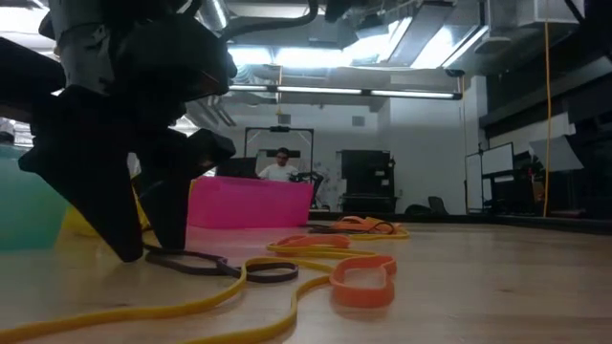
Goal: Sort rubber bands into baskets
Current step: Put the black rubber band into the yellow bin
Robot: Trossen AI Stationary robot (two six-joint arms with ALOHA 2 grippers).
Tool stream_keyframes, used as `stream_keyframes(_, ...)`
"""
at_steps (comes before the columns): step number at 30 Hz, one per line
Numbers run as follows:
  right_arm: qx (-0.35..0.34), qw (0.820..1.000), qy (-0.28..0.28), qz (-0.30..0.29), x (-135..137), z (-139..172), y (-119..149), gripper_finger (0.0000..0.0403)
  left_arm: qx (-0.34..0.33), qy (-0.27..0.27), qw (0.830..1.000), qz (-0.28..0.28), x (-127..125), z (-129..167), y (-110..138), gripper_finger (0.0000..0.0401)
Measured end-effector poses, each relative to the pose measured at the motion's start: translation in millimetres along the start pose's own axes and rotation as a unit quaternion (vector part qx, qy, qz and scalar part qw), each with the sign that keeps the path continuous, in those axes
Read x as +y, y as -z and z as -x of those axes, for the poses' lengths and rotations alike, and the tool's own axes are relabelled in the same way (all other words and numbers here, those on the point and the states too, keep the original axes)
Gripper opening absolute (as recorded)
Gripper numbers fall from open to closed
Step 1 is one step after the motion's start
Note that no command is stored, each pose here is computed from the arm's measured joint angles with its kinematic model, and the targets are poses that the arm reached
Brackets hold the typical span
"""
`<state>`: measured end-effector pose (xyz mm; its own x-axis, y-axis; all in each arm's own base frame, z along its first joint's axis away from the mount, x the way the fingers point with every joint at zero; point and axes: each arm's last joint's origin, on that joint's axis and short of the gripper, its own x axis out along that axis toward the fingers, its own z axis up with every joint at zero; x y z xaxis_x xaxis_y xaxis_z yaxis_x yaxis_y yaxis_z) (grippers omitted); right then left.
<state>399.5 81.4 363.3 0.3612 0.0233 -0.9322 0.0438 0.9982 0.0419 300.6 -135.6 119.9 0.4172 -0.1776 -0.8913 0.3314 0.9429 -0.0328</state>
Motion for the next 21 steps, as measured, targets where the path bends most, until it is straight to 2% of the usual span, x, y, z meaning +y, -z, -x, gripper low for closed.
stream_keyframes(4, -0.006, 1.0, 0.006, -0.017, 25, 1, 6, 0.0157, 0.003, -0.001, 1.0, 0.001, 0, 0, 1, 0.0108)
stream_keyframes(10, -0.02, 0.999, 0.023, -0.024, 60, 5, 19, 0.0157, 0.005, 0.002, 1.0, 0.004, 0, 0, 1, 0.0013)
stream_keyframes(16, -0.027, 0.998, 0.01, -0.055, 91, 8, 31, 0.0157, 0.007, 0.015, 1.0, 0.018, -1, 12, 2, 0.0005)
stream_keyframes(21, -0.042, 0.997, -0.008, -0.064, 117, 5, 38, 0.0157, -0.022, 0.021, 0.999, 0.045, -1, 41, -4, 0.0003)
